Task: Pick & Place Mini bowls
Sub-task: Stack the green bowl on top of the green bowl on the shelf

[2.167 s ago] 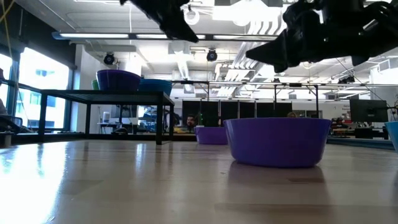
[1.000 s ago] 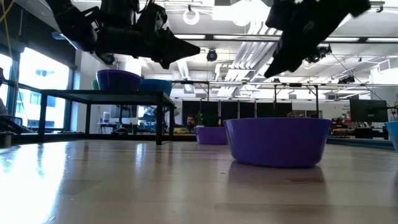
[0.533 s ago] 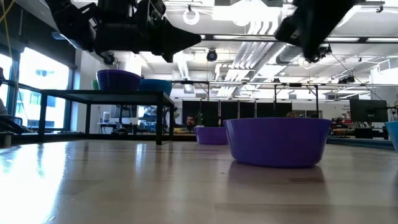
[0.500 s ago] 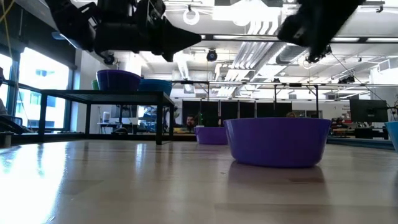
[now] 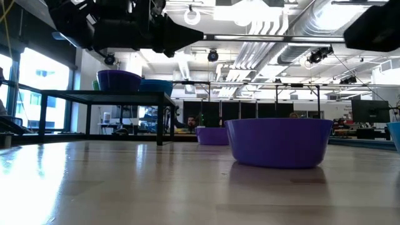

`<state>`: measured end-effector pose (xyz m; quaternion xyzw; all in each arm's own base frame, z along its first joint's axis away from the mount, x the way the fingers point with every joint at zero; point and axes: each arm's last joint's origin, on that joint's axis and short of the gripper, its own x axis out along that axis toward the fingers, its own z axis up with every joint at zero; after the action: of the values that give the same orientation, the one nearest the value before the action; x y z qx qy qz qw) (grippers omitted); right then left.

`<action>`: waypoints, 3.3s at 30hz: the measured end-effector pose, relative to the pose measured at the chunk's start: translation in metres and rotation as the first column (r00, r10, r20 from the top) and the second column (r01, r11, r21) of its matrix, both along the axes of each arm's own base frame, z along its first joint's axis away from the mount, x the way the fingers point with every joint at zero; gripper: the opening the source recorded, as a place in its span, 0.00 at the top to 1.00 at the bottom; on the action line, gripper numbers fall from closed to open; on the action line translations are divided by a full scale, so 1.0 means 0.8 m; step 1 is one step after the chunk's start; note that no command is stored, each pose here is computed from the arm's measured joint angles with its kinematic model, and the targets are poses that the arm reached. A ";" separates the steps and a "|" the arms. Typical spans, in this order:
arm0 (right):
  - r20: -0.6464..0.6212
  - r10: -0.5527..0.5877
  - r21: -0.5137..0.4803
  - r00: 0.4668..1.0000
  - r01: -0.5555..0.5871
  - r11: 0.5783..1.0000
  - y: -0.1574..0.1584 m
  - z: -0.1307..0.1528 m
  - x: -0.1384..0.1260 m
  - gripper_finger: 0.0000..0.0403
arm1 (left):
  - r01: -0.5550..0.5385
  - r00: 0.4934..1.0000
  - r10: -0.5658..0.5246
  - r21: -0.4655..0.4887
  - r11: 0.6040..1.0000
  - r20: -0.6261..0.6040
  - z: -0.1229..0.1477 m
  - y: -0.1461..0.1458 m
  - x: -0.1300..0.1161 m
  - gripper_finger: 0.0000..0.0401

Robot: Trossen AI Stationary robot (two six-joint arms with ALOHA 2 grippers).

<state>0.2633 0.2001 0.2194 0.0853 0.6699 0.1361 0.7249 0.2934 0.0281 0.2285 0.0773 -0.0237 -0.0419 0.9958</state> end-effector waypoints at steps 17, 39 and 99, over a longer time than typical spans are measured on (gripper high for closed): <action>-0.017 0.077 -0.018 0.997 -0.077 0.997 0.031 -0.042 0.004 0.68 | 0.020 1.000 -0.019 -0.016 1.000 0.020 0.003 -0.001 0.000 1.00; -0.032 0.087 -0.044 0.996 -0.088 0.995 0.026 -0.066 0.019 0.98 | 0.019 1.000 -0.019 -0.023 1.000 0.009 0.001 -0.001 0.000 1.00; 0.388 -0.798 0.058 0.460 0.852 0.520 -0.339 -0.052 0.051 0.97 | 0.011 1.000 -0.012 0.031 0.999 0.014 0.002 0.000 0.000 1.00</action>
<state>0.3038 -0.0713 0.1774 0.3196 0.4033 -0.2678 0.8146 0.2934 0.0284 0.2297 0.0929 -0.0307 -0.0474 0.9941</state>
